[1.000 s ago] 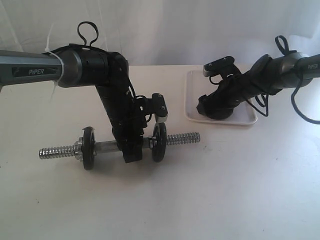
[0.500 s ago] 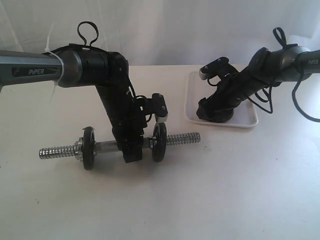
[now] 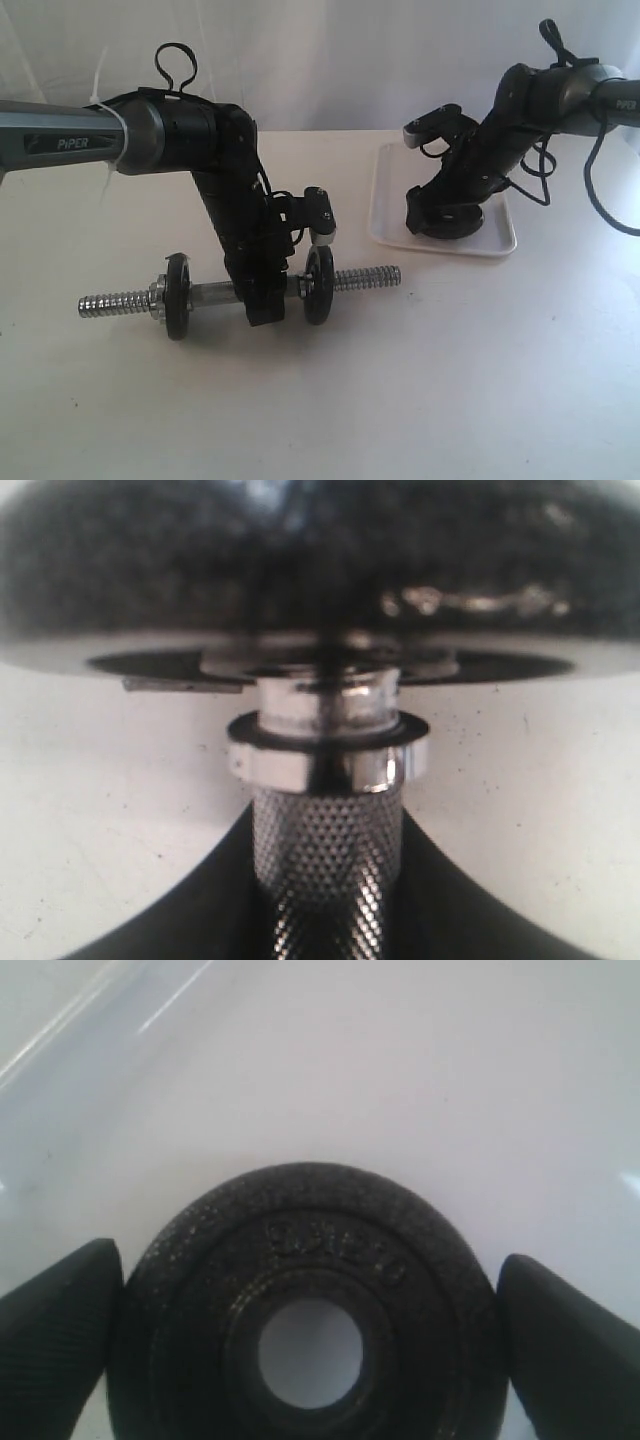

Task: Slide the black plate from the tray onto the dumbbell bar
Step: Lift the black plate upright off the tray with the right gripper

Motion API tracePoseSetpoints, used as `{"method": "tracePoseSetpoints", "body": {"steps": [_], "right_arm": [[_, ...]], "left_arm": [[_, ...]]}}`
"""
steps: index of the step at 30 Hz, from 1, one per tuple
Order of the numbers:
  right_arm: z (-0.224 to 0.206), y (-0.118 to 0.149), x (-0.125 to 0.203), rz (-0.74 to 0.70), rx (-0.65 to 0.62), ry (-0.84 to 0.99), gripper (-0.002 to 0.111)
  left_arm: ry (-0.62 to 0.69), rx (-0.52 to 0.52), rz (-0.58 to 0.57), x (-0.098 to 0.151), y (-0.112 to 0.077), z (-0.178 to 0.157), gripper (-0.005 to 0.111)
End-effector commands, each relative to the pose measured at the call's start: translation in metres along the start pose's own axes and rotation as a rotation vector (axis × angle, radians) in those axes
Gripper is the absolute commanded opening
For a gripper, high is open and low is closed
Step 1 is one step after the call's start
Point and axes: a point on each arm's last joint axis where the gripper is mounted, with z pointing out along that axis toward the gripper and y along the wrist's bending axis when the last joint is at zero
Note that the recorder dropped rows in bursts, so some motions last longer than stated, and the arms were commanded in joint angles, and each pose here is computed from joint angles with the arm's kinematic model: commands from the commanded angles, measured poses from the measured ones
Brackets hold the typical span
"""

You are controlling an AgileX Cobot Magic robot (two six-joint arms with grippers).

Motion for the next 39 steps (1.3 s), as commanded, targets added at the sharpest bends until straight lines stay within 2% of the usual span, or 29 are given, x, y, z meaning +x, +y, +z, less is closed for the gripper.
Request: {"method": "tracePoseSetpoints", "body": {"steps": [1,7,19,24,28,39], "right_arm": [[-0.007,-0.009,-0.008,0.016,0.066,-0.048,0.095],[0.008,-0.011,0.001,0.026,0.079,0.004,0.096],[0.004,-0.013,-0.004,0.057,0.067,0.028,0.096],[0.017,-0.017,0.008,0.056,0.101,0.136,0.096],[0.017,-0.017,0.009,0.056,0.098,0.143,0.096],[0.031,-0.003,0.009,0.015,0.077,0.170,0.096]], "left_arm": [[-0.029,0.012,-0.003,-0.005,-0.004,-0.008,0.000],[-0.029,0.012,-0.003,-0.005,-0.004,-0.008,0.000],[-0.029,0.012,-0.003,-0.005,-0.004,-0.008,0.000],[-0.028,0.013,-0.003,-0.005,-0.004,-0.008,0.000],[-0.028,0.013,-0.003,-0.005,-0.004,-0.008,0.000],[-0.026,0.018,-0.003,-0.005,-0.005,-0.008,0.000]]}}
